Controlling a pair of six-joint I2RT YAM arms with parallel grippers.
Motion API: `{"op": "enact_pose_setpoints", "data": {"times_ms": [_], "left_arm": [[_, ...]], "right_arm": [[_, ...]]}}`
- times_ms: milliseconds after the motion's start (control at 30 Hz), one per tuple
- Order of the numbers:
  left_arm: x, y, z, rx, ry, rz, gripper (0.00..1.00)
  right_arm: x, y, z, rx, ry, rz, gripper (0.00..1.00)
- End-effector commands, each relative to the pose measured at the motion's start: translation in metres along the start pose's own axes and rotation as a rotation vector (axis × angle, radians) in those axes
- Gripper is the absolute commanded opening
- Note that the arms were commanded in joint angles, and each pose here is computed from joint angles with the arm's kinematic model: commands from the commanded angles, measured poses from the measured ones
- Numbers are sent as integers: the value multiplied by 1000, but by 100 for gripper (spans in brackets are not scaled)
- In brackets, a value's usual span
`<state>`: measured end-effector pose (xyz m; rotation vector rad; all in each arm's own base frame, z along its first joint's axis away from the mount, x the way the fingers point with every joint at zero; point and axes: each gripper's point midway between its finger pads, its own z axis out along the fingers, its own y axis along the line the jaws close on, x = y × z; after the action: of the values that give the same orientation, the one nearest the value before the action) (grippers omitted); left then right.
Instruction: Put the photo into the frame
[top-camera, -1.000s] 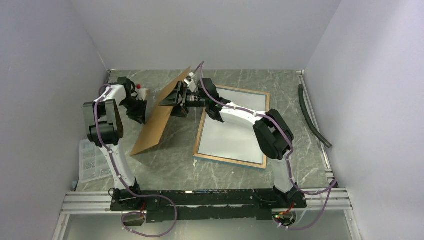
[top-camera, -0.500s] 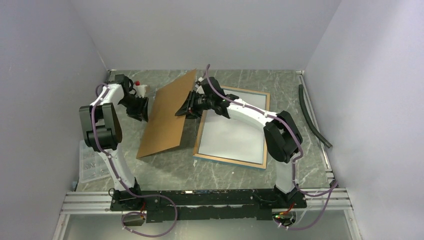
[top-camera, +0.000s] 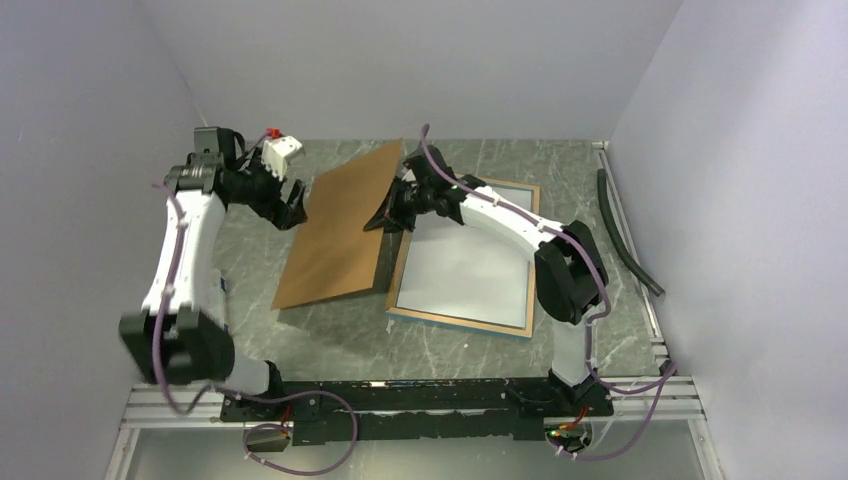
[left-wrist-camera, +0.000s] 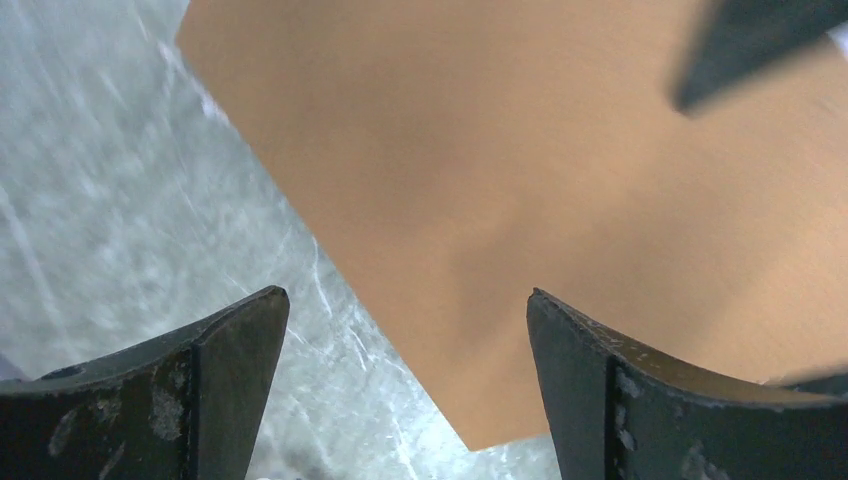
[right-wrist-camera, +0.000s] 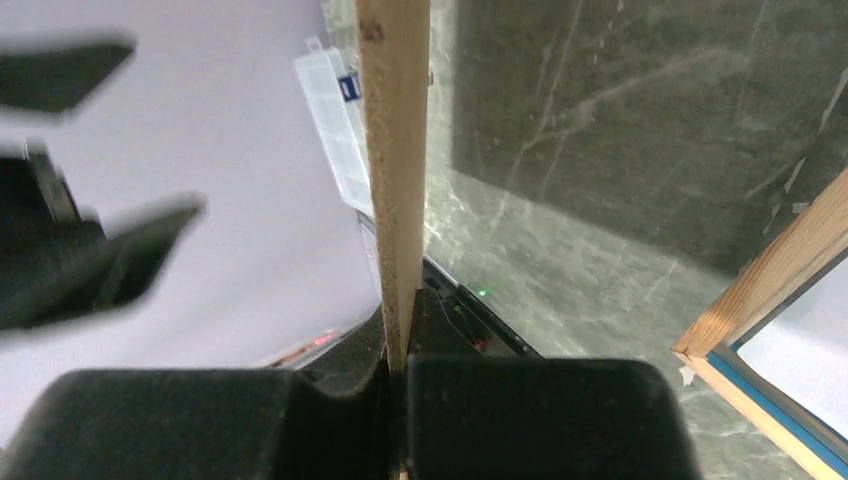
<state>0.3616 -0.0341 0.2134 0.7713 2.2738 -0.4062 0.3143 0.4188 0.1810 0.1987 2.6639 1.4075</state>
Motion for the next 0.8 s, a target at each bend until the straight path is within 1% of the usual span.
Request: {"op": "enact_pose_setpoints", "data": {"times_ms": [0, 67, 133, 233, 300, 433, 567, 667, 767], "left_arm": [[-20, -76, -47, 104, -158, 411, 95], [-15, -98, -59, 114, -154, 524, 95], [-11, -112, -70, 114, -143, 613, 95], [-3, -120, -83, 99, -127, 720, 95], [-5, -122, -92, 59, -157, 798, 95], [-14, -113, -95, -72, -239, 901, 93], [-15, -97, -81, -206, -303, 1004, 89], [-34, -86, -83, -320, -378, 1064, 84], [-48, -78, -87, -389, -419, 1074, 81]], "right_arm": [[-42, 85, -66, -218, -123, -45, 0], [-56, 92, -81, -242, -149, 3, 0], [-66, 104, -97, -313, -156, 48, 0], [-74, 116, -117, -403, -141, 130, 0], [-74, 121, -125, -434, -133, 143, 0], [-66, 126, -136, -442, -117, 143, 0], [-53, 131, -146, -475, -94, 147, 1], [-42, 129, -151, -477, -82, 142, 1], [-32, 127, -157, -482, -76, 141, 1]]}}
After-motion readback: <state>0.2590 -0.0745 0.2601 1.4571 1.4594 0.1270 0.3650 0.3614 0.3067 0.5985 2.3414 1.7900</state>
